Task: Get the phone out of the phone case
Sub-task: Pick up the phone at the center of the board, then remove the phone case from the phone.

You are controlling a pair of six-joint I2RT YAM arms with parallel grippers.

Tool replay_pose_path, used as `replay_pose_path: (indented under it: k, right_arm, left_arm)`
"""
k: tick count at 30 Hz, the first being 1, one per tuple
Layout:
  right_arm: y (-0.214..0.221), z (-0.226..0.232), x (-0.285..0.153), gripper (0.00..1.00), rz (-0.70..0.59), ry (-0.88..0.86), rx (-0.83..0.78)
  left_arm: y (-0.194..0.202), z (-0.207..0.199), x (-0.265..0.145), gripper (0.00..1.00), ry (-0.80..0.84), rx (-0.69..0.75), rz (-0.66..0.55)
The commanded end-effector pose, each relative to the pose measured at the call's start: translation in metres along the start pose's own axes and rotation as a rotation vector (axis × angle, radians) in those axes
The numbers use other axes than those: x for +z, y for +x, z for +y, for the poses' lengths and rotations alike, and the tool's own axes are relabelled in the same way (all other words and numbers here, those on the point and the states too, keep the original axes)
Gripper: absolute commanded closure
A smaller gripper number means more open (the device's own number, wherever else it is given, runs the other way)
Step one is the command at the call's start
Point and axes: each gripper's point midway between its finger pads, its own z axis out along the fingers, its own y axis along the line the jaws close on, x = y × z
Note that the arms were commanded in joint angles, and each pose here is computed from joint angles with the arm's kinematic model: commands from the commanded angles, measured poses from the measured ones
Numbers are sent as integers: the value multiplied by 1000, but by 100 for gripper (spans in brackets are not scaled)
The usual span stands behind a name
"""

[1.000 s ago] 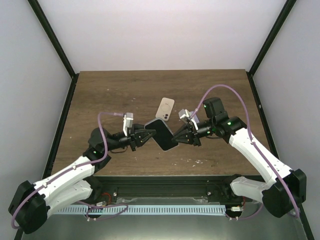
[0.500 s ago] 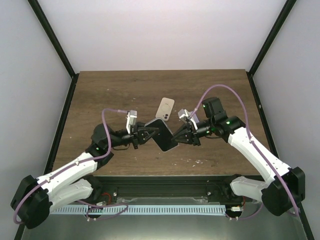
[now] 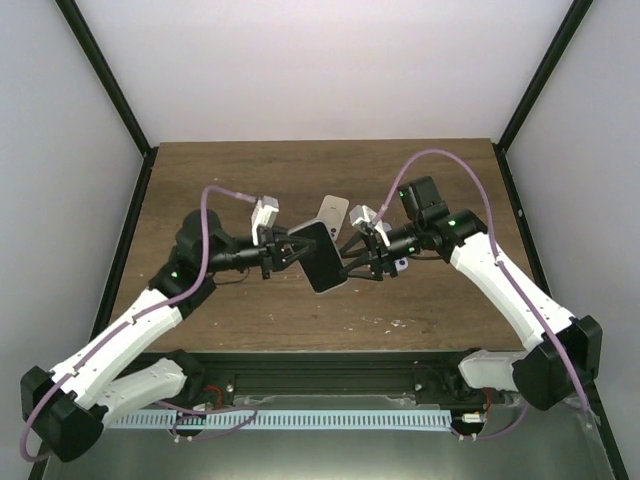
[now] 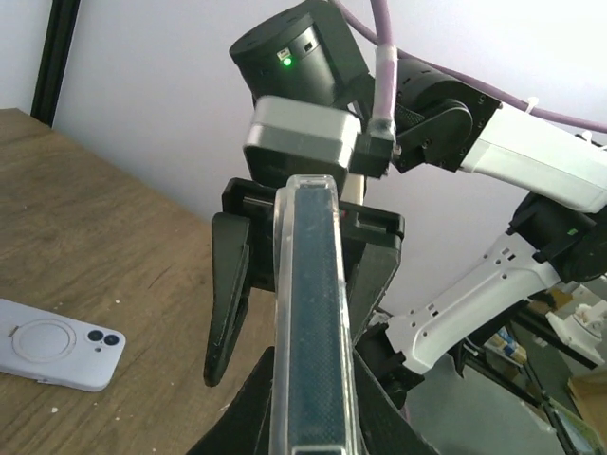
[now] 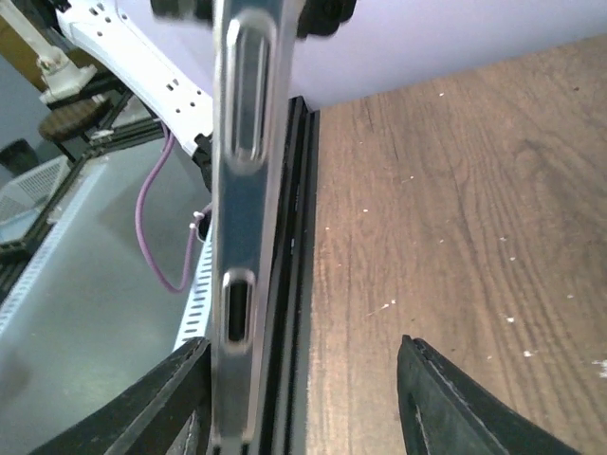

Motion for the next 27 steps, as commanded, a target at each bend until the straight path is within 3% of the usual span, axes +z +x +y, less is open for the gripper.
replay_pose_path:
  k: [1, 12, 17, 27]
  right_arm:
    - [13, 1, -3, 47, 109, 24, -64]
    - [27, 20, 7, 50, 141, 27, -131]
    - [36, 32, 19, 57, 143, -26, -84]
    - [39, 66, 31, 58, 109, -139, -84]
  left_arm:
    - [-7, -15, -11, 100, 87, -14, 133]
    - [-5, -23, -4, 100, 337, -48, 221]
    - [-1, -22, -4, 100, 354, 1, 233]
    - [29, -6, -7, 100, 325, 64, 245]
